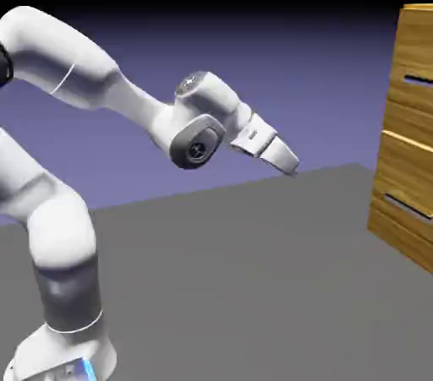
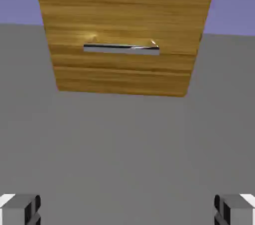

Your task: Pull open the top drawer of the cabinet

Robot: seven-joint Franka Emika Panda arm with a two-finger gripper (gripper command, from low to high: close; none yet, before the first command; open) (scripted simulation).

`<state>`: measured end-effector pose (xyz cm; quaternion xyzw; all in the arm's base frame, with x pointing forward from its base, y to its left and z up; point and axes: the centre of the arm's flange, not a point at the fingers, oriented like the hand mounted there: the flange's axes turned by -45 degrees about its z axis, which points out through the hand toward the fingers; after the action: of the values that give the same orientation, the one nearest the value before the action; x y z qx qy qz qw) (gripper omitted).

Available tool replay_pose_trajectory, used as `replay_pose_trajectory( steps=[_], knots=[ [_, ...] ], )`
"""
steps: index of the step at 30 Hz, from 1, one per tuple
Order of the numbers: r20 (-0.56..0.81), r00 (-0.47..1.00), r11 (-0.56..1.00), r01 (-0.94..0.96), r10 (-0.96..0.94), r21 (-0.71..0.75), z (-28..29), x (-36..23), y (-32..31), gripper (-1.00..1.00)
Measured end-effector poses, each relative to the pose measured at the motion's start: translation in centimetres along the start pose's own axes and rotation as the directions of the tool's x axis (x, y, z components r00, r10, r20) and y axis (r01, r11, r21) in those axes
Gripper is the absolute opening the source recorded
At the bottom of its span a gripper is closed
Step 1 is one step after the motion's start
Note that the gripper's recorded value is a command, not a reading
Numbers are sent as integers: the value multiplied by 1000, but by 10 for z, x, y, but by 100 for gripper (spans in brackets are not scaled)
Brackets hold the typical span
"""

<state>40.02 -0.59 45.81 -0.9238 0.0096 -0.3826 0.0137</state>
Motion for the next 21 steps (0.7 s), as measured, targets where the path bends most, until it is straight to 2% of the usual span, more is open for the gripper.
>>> replay_pose_trajectory(
  steps=[5,11,16,21],
  knots=[
    [48,946,947,-322,321,7,36,25,47,0],
    [70,765,769,-638,640,-41,83,39,108,0],
    [30,562,562,-822,827,-92,117,43,159,0],
    [-52,358,351,-930,932,-110,144,49,201,0]
  ],
)
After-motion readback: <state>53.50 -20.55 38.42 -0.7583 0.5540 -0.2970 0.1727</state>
